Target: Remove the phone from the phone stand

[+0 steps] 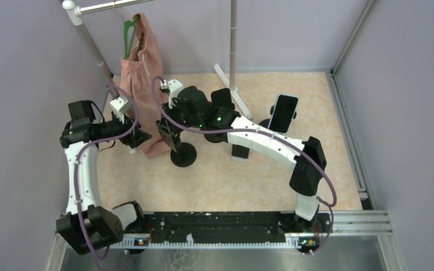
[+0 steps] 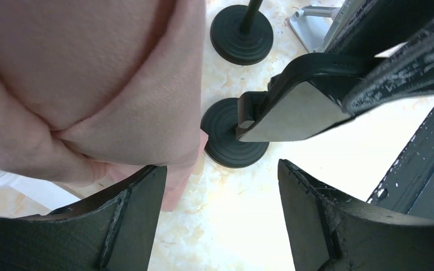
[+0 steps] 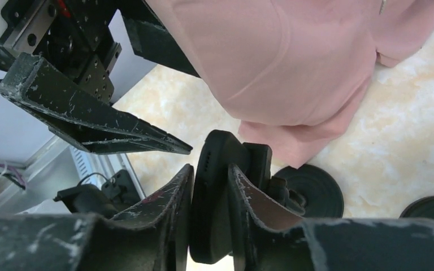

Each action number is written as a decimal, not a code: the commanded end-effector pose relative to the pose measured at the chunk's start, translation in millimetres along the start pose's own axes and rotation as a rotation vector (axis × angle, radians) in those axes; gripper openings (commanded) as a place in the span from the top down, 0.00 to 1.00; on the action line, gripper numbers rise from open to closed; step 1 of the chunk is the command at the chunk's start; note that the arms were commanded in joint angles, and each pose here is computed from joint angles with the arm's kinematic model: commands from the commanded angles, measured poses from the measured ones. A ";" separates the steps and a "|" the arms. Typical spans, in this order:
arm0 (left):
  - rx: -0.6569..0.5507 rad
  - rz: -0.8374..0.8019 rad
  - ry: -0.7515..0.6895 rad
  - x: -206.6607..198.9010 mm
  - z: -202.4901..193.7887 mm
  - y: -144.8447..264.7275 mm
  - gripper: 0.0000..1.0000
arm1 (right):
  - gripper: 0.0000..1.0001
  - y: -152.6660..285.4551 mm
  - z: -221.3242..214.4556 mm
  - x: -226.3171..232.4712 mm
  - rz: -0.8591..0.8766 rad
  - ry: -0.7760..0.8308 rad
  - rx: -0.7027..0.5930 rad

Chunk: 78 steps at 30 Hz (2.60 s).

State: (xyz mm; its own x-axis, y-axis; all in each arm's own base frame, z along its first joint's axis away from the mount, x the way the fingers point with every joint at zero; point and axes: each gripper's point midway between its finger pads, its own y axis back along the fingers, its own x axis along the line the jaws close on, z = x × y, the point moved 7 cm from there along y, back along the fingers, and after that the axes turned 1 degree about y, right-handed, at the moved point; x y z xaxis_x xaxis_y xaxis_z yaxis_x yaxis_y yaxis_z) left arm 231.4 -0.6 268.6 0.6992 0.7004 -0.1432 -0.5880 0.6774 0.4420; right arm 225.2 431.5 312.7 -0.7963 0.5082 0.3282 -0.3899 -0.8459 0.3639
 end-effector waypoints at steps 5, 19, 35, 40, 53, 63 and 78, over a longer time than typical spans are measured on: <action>-0.032 -0.071 -0.105 -12.4 -0.4 4.0 0.24 | 0.69 44.8 27.9 -29.3 0.134 0.013 -0.056; -0.064 -0.126 -0.181 -27.5 -5.0 5.0 0.28 | 0.37 41.5 4.3 -22.5 0.286 0.011 0.023; -0.073 -0.225 -0.300 -49.0 -22.9 -1.1 0.33 | 0.76 37.4 -10.1 -24.6 0.259 0.042 0.017; -0.065 -0.239 -0.378 -52.2 -27.6 -7.9 0.31 | 1.00 48.2 14.6 -19.3 0.334 -0.006 -0.043; -0.206 -0.334 -0.489 -64.5 -7.0 -12.3 0.22 | 1.00 103.4 57.3 -18.6 0.653 -0.085 -0.163; -0.290 -0.454 -0.403 -81.6 6.2 -9.8 0.18 | 1.00 148.6 75.3 7.8 1.022 -0.073 -0.276; -0.361 -0.589 -0.328 -107.7 33.1 -5.4 0.37 | 1.00 137.6 78.3 24.1 1.075 -0.093 -0.261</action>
State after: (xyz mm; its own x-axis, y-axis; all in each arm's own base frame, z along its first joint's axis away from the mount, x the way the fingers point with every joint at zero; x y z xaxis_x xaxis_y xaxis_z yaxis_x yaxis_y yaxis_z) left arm 179.8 -76.8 297.2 0.9788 0.2047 0.0063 -0.2044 0.9748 0.0896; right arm 201.0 334.8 395.5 -0.6941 -0.4389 0.5706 0.3702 -0.8974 -0.2400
